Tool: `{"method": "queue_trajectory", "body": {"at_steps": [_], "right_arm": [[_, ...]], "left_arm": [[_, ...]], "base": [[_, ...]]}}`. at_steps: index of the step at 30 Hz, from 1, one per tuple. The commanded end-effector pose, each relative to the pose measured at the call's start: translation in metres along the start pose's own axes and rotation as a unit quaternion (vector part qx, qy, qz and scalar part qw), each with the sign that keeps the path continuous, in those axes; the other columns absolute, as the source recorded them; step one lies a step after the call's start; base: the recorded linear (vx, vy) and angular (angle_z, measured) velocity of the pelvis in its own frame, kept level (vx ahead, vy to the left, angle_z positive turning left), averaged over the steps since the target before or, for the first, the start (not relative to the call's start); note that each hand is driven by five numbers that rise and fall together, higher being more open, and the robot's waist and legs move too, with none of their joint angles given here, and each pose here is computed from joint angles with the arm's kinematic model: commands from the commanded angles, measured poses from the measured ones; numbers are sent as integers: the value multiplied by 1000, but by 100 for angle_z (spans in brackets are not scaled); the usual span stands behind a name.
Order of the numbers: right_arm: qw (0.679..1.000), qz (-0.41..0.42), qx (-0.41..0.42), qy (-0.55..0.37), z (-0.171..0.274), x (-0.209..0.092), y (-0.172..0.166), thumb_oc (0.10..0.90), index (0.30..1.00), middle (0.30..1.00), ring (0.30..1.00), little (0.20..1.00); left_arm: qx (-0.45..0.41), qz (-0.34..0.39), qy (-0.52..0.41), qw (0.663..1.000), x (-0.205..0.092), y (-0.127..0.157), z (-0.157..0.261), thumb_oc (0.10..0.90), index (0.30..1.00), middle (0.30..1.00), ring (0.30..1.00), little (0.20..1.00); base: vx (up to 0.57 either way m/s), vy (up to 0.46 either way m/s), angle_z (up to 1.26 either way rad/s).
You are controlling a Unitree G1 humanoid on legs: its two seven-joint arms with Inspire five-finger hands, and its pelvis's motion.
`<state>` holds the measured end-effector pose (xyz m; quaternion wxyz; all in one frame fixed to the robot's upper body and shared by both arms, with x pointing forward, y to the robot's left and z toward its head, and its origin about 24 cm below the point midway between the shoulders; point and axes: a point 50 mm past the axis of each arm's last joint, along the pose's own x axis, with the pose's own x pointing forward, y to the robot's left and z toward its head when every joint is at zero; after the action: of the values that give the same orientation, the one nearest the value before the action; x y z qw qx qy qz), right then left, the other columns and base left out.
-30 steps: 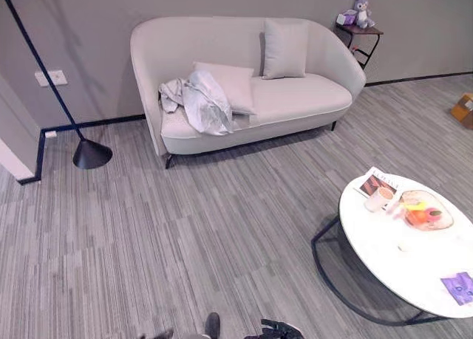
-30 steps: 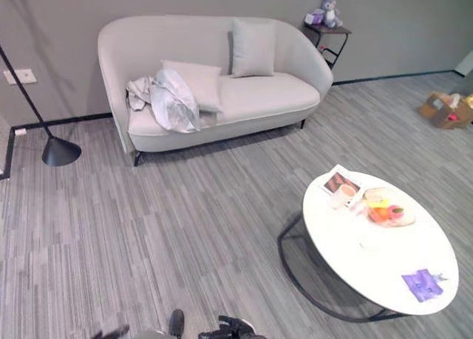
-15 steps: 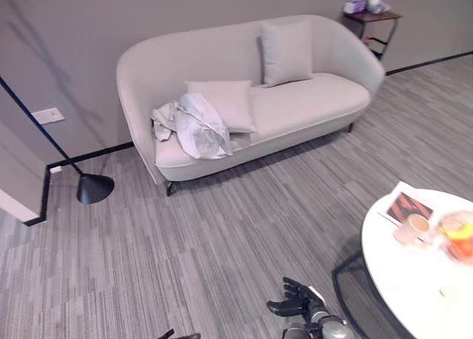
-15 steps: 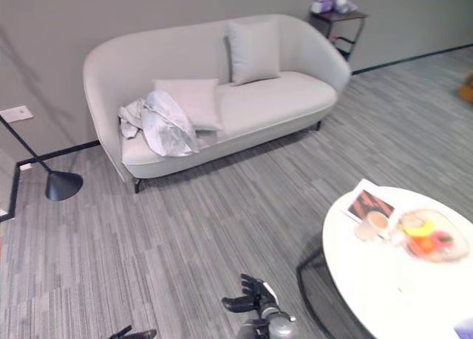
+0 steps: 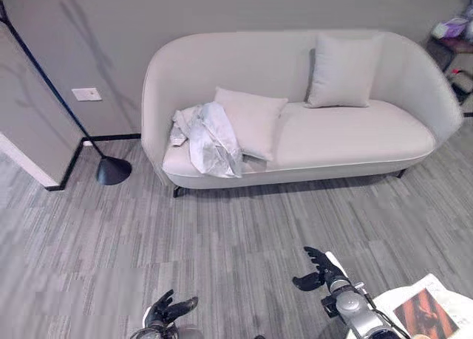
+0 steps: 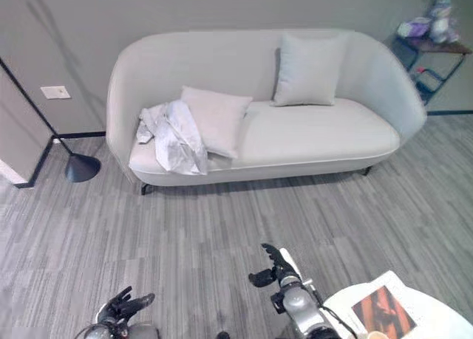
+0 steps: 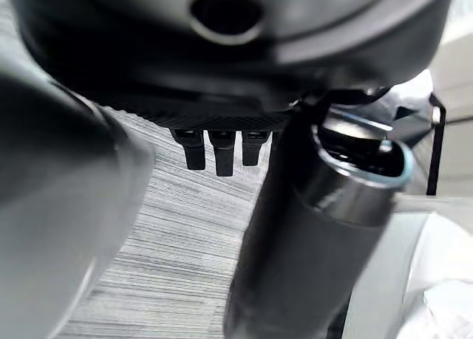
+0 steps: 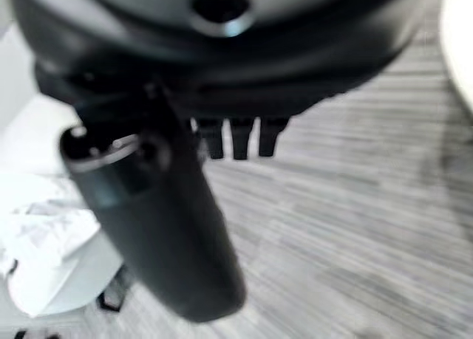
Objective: Hang the clothes on the sofa on the clothes rack.
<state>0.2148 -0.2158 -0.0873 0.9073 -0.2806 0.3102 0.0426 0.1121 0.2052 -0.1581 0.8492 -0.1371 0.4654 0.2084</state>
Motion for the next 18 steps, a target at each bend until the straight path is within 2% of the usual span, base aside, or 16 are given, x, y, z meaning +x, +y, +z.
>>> {"method": "queue_trajectory", "body": {"at_steps": [1,4,6,8,9,10,12,13,18], "right_arm": [[995,-52,-20,-86,37,6,-14,800,900,900,900,900],[993,-59,-39,-96,44,7,-9,800,900,900,900,900],[993,-49,-47,-92,41,6,-1,800,900,900,900,900],[995,-57,-52,-66,30,6,3,800,900,900,900,900],[996,-61,-41,-41,21,5,12,800,900,900,900,900],[996,-62,-41,-41,21,5,11,800,900,900,900,900],[997,-67,-29,-27,16,5,17,800,900,900,900,900],[997,-79,-19,-15,13,6,16,800,900,900,900,900],[995,-100,-7,-18,23,11,12,800,900,900,900,900]], "left_arm": [[-45,23,9,999,-1,-9,-8,800,900,900,900,900],[-138,62,30,988,-4,-7,-20,800,900,900,900,900],[-139,62,31,988,-4,-8,-22,800,900,900,900,900],[-87,55,16,995,-2,-11,-11,800,900,900,900,900],[-25,43,-9,999,2,-13,3,800,900,900,900,900],[-25,43,-9,999,2,-13,3,800,900,900,900,900],[51,23,-36,998,4,-18,17,800,900,900,900,900],[119,4,-63,991,6,-23,30,800,900,900,900,900],[180,0,-60,982,7,-19,34,800,900,900,900,900]], "base": [[308,153,-10],[458,345,1],[370,320,-27],[395,396,-12],[292,374,6],[267,385,5],[244,381,30],[235,381,42],[161,275,24]]}}
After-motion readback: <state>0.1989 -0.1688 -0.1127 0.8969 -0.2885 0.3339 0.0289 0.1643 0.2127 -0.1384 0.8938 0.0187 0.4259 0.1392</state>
